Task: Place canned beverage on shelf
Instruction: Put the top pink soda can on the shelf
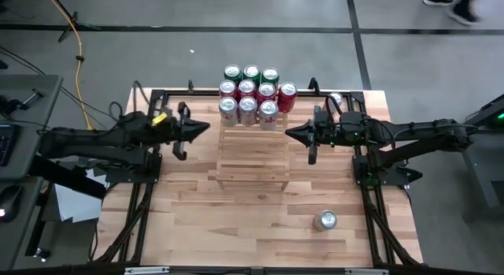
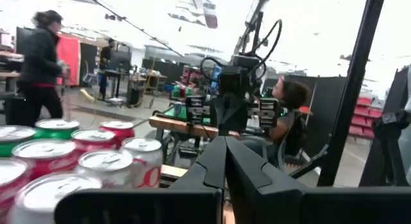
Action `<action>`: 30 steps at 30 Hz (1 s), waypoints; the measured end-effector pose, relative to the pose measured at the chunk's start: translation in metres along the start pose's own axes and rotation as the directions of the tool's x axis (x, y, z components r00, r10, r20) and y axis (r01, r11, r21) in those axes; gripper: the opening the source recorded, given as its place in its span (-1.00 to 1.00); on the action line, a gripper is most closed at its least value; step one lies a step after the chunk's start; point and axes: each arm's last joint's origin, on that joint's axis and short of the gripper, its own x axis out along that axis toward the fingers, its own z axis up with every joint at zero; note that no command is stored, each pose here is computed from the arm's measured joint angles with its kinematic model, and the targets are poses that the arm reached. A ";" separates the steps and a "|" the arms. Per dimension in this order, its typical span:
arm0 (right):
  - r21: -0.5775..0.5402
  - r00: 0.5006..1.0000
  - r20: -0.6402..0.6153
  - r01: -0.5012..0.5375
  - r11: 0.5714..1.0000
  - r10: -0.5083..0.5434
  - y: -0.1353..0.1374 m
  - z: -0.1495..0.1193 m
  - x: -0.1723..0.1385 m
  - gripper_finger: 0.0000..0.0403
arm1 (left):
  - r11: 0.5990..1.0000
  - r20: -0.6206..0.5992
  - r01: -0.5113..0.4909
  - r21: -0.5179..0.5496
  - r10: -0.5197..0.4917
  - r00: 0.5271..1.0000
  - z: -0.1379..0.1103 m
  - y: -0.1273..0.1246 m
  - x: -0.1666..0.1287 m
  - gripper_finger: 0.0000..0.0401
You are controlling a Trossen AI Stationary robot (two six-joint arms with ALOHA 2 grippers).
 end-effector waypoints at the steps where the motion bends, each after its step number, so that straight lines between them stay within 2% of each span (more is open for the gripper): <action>1: 0.000 1.000 -0.001 0.000 1.000 0.000 0.000 0.000 0.000 -1.00 | 1.000 0.005 -0.004 -0.006 0.004 1.000 0.000 0.001 -0.006 -1.00; 9: -0.002 1.000 -0.007 0.001 1.000 -0.001 0.000 -0.001 0.000 -1.00 | 0.999 0.072 -0.007 -0.044 0.010 0.997 0.007 0.004 -0.035 -1.00; 30: -0.001 1.000 -0.005 0.006 1.000 -0.006 -0.001 0.000 0.000 -1.00 | 0.999 0.053 -0.010 -0.042 0.012 0.999 0.005 0.004 -0.036 -1.00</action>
